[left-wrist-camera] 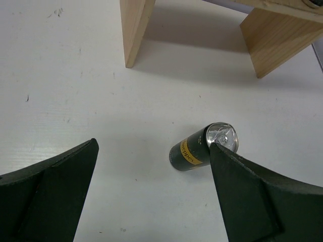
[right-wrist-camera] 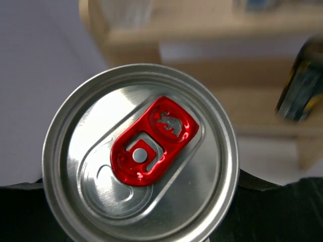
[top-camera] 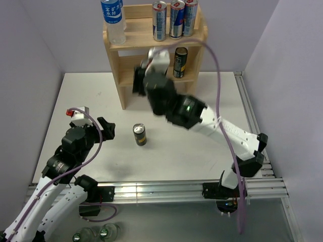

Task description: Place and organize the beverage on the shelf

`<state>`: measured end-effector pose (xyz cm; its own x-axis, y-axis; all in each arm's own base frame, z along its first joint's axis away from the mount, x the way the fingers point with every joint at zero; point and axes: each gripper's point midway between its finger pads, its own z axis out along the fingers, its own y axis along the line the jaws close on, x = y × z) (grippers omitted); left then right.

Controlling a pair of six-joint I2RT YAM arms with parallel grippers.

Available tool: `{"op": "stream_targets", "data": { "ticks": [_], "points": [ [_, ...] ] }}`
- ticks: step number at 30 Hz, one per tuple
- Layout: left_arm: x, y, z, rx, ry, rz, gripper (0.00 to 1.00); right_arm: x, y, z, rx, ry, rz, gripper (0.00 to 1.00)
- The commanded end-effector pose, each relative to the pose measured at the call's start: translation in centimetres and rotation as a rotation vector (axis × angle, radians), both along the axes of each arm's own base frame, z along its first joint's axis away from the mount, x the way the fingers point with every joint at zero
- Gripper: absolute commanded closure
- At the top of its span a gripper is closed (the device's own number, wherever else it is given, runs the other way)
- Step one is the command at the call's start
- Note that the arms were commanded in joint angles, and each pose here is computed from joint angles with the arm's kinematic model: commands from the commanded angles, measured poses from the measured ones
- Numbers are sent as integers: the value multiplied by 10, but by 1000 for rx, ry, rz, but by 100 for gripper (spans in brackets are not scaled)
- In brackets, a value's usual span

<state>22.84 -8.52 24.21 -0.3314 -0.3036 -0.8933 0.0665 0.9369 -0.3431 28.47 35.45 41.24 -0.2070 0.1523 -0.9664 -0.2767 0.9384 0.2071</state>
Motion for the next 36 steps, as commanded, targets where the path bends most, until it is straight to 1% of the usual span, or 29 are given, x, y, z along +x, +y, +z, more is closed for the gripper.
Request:
{"op": "stream_targets", "data": {
  "ticks": [1, 2, 3, 4, 5, 7, 9, 12, 13, 19, 26, 30, 36],
  "points": [
    [1, 2, 13, -14, -56, 10, 1, 39, -33, 107, -16, -197, -54, 100],
    [1, 3, 14, -17, -60, 15, 1, 53, -40, 121, -14, -222, -84, 100],
    [0, 4, 15, -20, -64, 17, 1, 70, -24, 114, -75, -233, -79, 100],
    [-1, 5, 17, -27, -72, 21, 1, 68, -39, 153, -2, -303, -103, 100],
    [-2, 6, 17, -28, -74, 24, 1, 79, -38, 154, -11, -320, -121, 100],
    [-4, 9, 20, -32, -81, 32, 1, 85, -40, 167, 2, -384, -142, 100],
    [-6, 10, 22, -36, -89, 35, 1, 86, -49, 174, 19, -410, -149, 100],
    [-7, 11, 23, -41, -96, 35, 1, 99, -47, 167, 28, -397, -152, 100],
    [-8, 11, 24, -44, -97, 36, 1, 103, -54, 171, 35, -404, -167, 100],
    [-9, 12, 26, -51, -106, 38, 1, 120, -44, 163, 31, -419, -163, 100],
    [-9, 12, 25, -47, -101, 36, 1, 149, -44, 149, 39, -411, -175, 100],
    [-9, 14, 25, -46, -99, 46, 1, 159, -44, 146, 50, -415, -175, 100],
    [-8, 16, 25, -48, -100, 63, 1, 170, -44, 131, 53, -380, -177, 100]
  ]
}}
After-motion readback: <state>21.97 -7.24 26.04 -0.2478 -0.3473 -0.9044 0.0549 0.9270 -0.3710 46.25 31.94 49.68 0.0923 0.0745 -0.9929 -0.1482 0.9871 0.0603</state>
